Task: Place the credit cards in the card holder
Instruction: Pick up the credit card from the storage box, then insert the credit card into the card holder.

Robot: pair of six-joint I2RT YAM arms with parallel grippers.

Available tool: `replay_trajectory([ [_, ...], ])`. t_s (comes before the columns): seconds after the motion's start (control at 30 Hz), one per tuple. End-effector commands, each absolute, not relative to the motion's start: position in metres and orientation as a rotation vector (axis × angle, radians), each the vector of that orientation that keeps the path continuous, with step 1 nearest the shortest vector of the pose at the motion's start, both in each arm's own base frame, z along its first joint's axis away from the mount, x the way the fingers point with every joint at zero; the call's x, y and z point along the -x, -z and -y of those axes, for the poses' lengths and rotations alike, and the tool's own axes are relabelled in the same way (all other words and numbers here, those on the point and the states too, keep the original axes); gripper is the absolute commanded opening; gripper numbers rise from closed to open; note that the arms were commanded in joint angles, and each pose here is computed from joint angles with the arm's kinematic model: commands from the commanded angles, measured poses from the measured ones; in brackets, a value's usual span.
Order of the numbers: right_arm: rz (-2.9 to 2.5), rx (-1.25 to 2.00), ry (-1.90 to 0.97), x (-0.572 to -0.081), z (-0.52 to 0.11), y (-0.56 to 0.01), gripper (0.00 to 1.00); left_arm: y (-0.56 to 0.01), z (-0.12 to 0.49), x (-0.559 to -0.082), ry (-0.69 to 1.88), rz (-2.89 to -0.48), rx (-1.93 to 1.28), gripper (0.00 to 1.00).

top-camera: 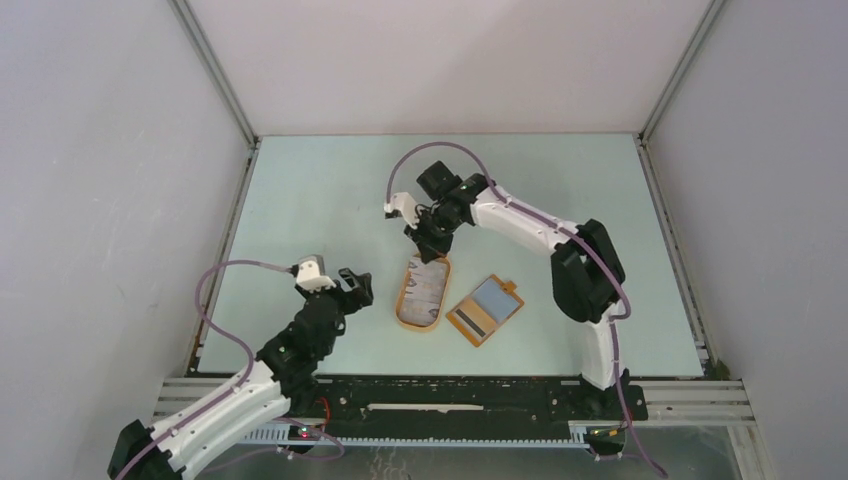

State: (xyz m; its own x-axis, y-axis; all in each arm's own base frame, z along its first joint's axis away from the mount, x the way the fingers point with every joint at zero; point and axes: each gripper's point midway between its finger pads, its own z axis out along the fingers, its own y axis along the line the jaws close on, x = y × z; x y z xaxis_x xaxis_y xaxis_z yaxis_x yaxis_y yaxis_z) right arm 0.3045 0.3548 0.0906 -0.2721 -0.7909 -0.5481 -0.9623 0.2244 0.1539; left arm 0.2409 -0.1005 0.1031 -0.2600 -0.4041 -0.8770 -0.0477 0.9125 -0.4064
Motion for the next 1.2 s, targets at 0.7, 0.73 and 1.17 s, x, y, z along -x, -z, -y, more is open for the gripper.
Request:
replay_trajectory([
  [0.7, -1.727, 1.138, -1.63, -0.219, -0.247, -0.277, 0.0, -0.274, 0.23, -0.169, 1.416, -1.238, -0.112, 1.0],
  [0.73, -1.726, 1.122, -1.644, -0.217, -0.246, -0.278, 0.0, -0.278, 0.236, -0.169, 1.422, -1.234, -0.118, 0.98],
  [1.17, -1.737, 1.035, -1.825, -0.212, -0.246, -0.281, 0.0, -0.284, 0.302, -0.198, 1.403, -1.285, -0.067, 0.7],
])
